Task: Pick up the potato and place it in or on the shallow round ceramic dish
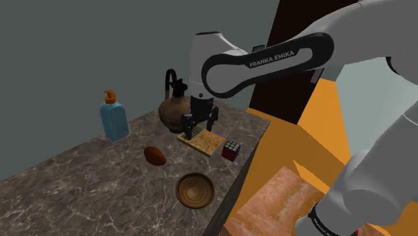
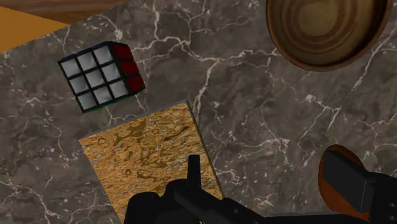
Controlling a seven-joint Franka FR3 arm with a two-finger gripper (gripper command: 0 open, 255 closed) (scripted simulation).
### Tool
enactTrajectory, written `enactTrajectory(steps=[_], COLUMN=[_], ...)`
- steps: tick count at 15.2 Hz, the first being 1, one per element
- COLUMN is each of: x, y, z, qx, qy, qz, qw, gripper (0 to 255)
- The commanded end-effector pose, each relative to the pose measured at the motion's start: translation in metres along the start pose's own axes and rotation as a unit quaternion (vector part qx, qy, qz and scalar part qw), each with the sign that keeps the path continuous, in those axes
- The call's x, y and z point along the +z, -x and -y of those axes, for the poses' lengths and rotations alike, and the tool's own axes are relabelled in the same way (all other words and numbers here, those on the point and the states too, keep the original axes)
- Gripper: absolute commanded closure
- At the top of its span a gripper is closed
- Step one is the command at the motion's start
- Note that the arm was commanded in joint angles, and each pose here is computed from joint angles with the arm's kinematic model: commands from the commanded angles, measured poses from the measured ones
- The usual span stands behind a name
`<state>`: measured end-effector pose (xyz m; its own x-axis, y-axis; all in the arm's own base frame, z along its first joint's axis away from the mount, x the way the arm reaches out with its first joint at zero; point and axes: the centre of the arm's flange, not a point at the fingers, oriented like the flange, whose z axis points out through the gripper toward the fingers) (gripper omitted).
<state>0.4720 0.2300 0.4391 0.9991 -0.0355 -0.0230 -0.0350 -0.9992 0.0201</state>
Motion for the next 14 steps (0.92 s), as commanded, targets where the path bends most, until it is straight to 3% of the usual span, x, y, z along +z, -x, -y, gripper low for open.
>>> enactTrajectory(steps=[1,12,14], x=[0.008,0.067,0.075], y=[-0.013,-0.084,-0.087], z=[0.021,0.135,0.141], qx=[0.000,-0.006,-0.006], qy=[-0.002,-0.008,-0.008], qz=[0.004,0.023,0.024], qw=[1.0000,0.9997,0.9997], gripper=[0,0,0])
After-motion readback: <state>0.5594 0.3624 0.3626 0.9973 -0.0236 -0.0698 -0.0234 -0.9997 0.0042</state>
